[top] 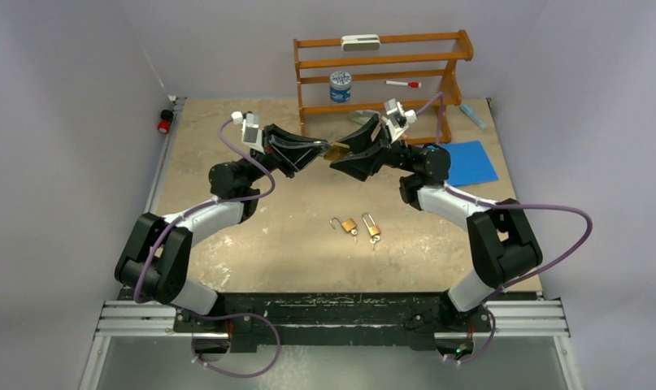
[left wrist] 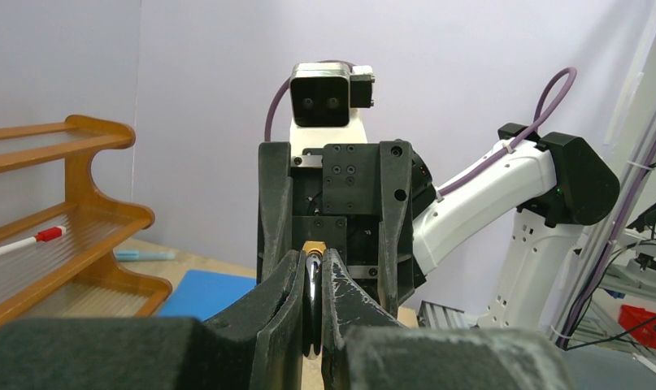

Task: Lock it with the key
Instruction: Pick up the lock from the center of the board.

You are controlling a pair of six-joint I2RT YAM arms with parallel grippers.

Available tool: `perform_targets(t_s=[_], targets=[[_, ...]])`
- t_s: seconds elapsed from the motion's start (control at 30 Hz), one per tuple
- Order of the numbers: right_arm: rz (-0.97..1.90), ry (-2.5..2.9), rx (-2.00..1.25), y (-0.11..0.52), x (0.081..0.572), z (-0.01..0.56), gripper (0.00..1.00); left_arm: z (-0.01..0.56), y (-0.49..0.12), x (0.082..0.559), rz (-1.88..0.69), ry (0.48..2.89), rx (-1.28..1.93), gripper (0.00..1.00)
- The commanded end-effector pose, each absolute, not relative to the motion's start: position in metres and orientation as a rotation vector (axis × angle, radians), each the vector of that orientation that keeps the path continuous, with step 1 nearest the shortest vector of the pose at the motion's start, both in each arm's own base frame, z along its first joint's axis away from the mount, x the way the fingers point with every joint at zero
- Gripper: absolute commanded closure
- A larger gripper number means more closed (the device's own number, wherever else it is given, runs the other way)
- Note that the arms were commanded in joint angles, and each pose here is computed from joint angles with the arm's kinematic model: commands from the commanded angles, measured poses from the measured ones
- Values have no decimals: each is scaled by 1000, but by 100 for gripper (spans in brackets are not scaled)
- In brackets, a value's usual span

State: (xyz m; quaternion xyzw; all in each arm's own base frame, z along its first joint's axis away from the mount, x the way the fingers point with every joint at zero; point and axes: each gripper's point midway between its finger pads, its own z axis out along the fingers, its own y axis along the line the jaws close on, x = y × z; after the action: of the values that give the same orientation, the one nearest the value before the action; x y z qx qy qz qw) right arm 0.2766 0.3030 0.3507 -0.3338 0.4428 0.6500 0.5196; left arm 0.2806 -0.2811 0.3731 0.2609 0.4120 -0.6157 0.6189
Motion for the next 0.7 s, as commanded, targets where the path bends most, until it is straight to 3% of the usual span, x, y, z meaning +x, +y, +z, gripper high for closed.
perform_targets(t_s=[0.0,0.27,0.4,0.5,0.53,0.6,0.67], targets=[[1476,782,-867,295,255,395,41,434,-262,249,-1354,637,631,100],[1487,789,-869,299,257,392,42,437,-262,245,-1352,624,634,100],[1494,789,-875,301,258,392,49,436,-262,246,-1351,627,631,100],[1507,789,-889,304,256,393,62,437,-262,247,-1348,623,628,100],[1512,791,-899,305,256,392,71,438,-262,247,-1347,621,629,100],[1526,797,-894,305,256,394,100,438,-262,247,-1348,622,629,100],[1532,800,-861,304,257,395,100,437,-262,245,-1349,623,637,100]])
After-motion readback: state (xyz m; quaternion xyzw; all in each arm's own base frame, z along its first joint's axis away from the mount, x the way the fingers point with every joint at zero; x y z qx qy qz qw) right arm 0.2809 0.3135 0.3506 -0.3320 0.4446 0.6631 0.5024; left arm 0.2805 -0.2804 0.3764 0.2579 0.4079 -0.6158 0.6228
